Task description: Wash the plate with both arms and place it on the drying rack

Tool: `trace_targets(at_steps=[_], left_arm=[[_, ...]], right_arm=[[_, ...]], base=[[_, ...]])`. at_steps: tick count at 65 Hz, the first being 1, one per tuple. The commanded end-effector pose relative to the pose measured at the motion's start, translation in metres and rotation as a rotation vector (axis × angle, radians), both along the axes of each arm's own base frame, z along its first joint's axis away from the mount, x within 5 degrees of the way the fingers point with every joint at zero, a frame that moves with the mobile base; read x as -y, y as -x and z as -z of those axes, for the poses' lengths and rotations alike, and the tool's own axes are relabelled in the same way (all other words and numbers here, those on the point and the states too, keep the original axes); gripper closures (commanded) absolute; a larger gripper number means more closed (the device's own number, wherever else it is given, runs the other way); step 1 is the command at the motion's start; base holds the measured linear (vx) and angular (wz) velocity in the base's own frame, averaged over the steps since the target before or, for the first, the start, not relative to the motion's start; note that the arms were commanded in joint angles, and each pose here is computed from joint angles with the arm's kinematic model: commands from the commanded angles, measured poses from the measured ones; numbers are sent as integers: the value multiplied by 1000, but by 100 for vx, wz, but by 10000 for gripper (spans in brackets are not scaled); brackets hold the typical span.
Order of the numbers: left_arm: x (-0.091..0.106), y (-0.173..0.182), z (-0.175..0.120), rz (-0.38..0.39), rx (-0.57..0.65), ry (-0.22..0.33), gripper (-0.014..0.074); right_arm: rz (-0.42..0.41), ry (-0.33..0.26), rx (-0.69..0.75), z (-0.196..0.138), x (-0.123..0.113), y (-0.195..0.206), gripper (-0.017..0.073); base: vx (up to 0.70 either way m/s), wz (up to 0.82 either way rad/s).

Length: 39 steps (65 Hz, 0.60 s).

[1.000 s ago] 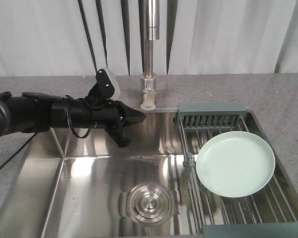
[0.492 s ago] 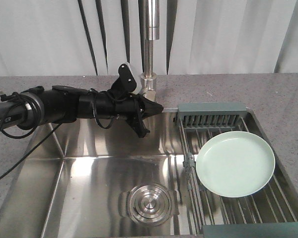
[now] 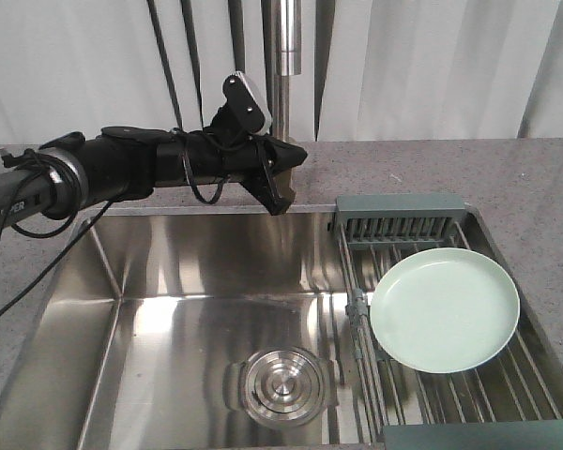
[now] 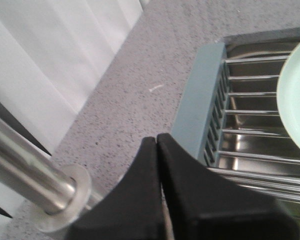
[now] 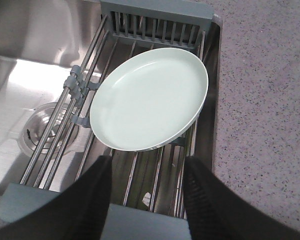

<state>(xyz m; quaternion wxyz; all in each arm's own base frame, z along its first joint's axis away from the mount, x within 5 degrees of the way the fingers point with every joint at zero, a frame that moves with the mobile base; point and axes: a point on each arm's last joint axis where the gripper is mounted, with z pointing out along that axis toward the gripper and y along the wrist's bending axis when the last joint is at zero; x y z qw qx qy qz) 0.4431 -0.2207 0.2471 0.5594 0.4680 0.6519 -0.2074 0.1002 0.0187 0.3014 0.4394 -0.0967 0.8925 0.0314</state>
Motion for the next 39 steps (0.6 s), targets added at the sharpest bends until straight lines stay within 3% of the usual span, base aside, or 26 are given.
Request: trace_targets(at_steps=[1,21,39], left_arm=[[-10,-6,-50,-130,103,57,601],[-16,7,-86,-146,118,100,601],[-27,32,-122,-164,62,61,600]], right_arm=[[-4,0,88,-13,0,-4,230],[-4,0,88,-13,0,-4,230],[-4,0,87,-13,0,-4,230]], base=[[0,0],[0,0],[0,0]])
